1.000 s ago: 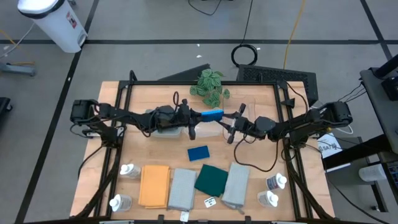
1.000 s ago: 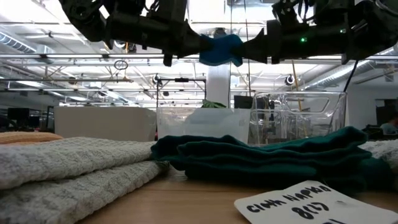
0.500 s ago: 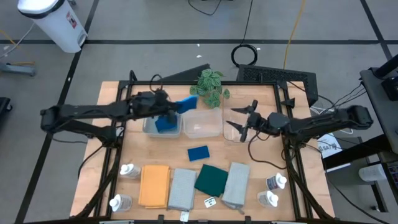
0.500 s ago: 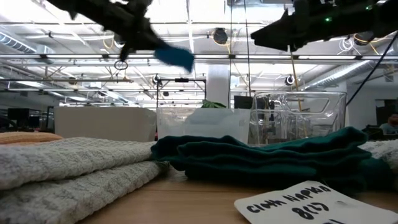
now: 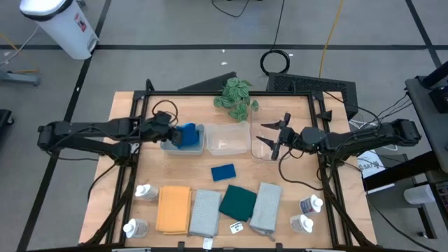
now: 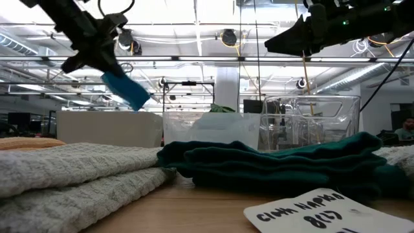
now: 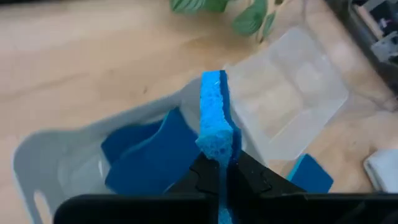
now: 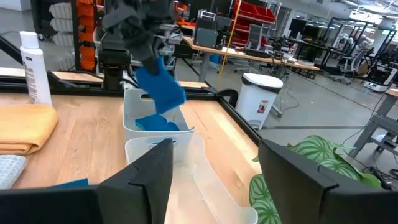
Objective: Pick & Place Kitchen Items
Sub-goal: Put the blue sponge into the gray bin
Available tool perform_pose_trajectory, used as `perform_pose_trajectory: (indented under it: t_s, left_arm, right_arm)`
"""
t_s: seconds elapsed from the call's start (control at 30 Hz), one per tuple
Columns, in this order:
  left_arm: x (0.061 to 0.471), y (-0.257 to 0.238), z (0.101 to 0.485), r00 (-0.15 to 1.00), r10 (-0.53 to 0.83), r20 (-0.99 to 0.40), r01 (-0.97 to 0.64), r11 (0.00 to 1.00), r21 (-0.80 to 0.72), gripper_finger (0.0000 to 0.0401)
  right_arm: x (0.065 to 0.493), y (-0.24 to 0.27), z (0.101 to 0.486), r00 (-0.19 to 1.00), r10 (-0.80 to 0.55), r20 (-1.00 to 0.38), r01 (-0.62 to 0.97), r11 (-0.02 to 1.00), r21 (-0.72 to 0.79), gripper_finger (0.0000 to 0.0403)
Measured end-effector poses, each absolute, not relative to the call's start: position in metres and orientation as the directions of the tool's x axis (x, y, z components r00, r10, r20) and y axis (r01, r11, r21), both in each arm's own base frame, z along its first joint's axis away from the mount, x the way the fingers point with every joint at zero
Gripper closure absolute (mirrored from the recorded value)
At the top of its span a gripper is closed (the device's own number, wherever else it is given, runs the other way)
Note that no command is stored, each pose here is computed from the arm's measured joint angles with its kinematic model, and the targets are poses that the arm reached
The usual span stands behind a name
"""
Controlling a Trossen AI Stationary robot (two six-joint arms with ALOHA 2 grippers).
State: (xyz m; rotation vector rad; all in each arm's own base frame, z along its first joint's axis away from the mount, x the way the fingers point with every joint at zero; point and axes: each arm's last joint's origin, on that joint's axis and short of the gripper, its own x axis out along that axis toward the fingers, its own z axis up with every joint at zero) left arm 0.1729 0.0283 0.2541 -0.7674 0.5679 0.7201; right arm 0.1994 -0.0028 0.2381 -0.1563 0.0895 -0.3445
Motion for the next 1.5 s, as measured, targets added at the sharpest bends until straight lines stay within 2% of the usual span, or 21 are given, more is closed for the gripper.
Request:
perform_pose_trajectory:
  t_s: [0.1, 0.27, 0.47, 0.8, 1.1, 1.3, 1.5]
  left_arm:
    - [0.171, 0.028, 0.236, 0.611, 0.357, -0.707, -0.768, 0.485, -0.418, 0.0394]
    - [0.173, 0.027, 0.210, 0.663, 0.313, -0.680, -0.732, 0.462, -0.501, 0.0386]
    - [0.171, 0.027, 0.196, 0.670, 0.319, -0.670, -0.731, 0.437, -0.524, 0.0388]
    - [0.168, 0.030, 0.194, 0.617, 0.392, -0.683, -0.776, 0.449, -0.443, 0.0281]
    - [0.162, 0.030, 0.189, 0.557, 0.391, -0.733, -0.804, 0.477, -0.356, 0.0180]
    - [0.161, 0.031, 0.189, 0.536, 0.440, -0.720, -0.780, 0.584, -0.224, 0.0156]
    - [0.160, 0.033, 0.189, 0.504, 0.501, -0.703, -0.793, 0.591, -0.148, 0.0155]
  right_arm:
    - [0.199, -0.003, 0.238, 0.938, -0.343, -0.059, 0.329, 0.929, -0.167, 0.0195]
    - [0.199, -0.003, 0.239, 0.938, -0.343, -0.057, 0.330, 0.930, -0.165, 0.0197]
    - [0.199, -0.003, 0.239, 0.938, -0.343, -0.054, 0.331, 0.930, -0.160, 0.0200]
    - [0.199, -0.003, 0.239, 0.938, -0.342, -0.054, 0.330, 0.930, -0.160, 0.0202]
    - [0.199, -0.003, 0.239, 0.938, -0.343, -0.055, 0.331, 0.930, -0.161, 0.0204]
    - [0.199, -0.003, 0.238, 0.937, -0.343, -0.065, 0.329, 0.930, -0.165, 0.0202]
    - [0.199, -0.003, 0.237, 0.937, -0.343, -0.069, 0.328, 0.930, -0.166, 0.0206]
